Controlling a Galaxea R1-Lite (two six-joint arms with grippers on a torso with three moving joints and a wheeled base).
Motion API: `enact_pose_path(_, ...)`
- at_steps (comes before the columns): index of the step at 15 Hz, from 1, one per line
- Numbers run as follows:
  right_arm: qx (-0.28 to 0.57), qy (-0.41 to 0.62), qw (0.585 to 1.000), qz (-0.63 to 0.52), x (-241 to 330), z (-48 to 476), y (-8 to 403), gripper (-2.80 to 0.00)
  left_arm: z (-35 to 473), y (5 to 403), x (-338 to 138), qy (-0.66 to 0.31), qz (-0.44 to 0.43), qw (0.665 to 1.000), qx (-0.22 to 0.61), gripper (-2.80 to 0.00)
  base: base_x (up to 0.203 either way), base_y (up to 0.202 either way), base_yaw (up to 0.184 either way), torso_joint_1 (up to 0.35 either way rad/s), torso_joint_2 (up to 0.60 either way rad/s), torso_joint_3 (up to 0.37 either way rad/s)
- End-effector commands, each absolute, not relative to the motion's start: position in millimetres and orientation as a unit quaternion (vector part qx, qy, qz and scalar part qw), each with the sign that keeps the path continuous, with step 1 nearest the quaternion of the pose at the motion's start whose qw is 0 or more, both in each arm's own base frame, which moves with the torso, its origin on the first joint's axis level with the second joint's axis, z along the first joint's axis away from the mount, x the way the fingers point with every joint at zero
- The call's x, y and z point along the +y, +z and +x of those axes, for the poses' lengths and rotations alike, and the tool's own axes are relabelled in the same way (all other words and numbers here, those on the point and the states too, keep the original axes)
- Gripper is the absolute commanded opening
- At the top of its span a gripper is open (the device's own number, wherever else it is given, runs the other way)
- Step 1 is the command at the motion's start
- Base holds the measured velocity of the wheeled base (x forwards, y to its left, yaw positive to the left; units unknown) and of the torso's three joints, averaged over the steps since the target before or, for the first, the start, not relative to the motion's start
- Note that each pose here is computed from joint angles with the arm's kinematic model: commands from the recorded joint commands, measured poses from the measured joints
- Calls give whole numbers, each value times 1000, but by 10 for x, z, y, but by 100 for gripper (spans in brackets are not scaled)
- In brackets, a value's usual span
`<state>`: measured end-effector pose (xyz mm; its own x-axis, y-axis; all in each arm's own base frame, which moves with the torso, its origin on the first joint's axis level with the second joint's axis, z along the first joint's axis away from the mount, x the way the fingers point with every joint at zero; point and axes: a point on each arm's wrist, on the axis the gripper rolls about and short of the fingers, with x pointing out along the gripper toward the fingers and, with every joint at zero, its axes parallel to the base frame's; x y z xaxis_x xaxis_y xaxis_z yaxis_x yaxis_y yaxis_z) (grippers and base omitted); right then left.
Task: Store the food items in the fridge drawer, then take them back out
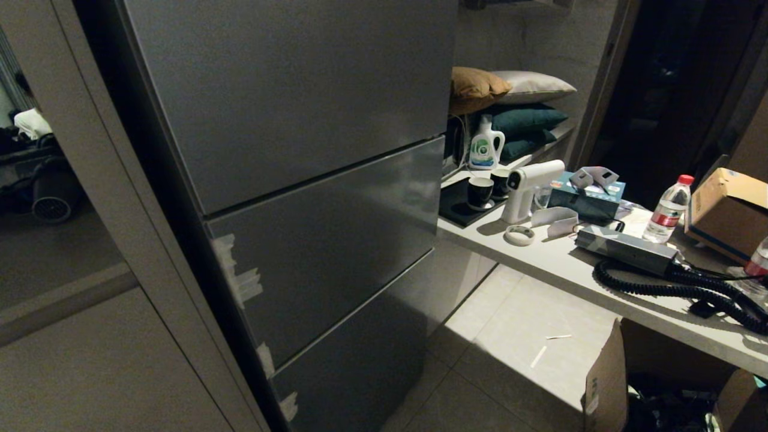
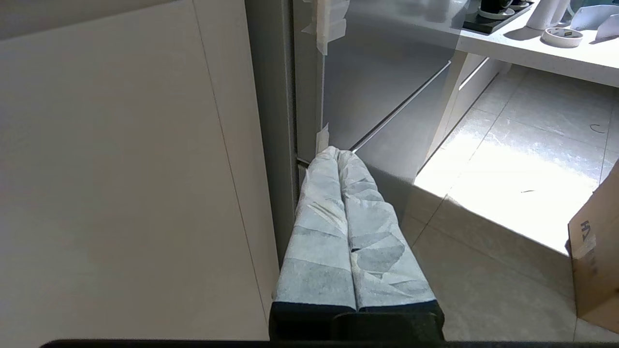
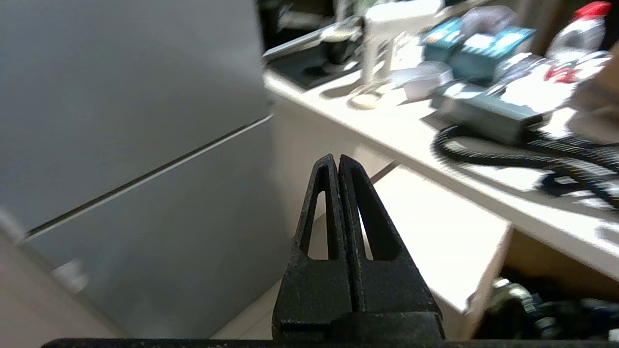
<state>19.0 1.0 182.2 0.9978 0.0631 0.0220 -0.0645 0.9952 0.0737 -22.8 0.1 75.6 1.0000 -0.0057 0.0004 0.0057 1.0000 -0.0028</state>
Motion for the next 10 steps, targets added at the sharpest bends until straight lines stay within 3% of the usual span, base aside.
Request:
enact_pose_path(1, -67, 2, 997, 31, -10, -96, 1769, -280, -228, 756, 1, -3, -2, 1000, -1, -280, 0, 0, 0, 0, 0, 0)
enact_pose_path(5, -106, -1, 994, -4, -3, -432, 1417, -280, -228, 756, 1, -3, -2, 1000, -1, -280, 0, 0, 0, 0, 0, 0)
enact_pose_path(10, -28, 7, 997, -73, 4, -204, 744, -280, -228, 756, 1, -3, -2, 1000, -1, -280, 0, 0, 0, 0, 0, 0)
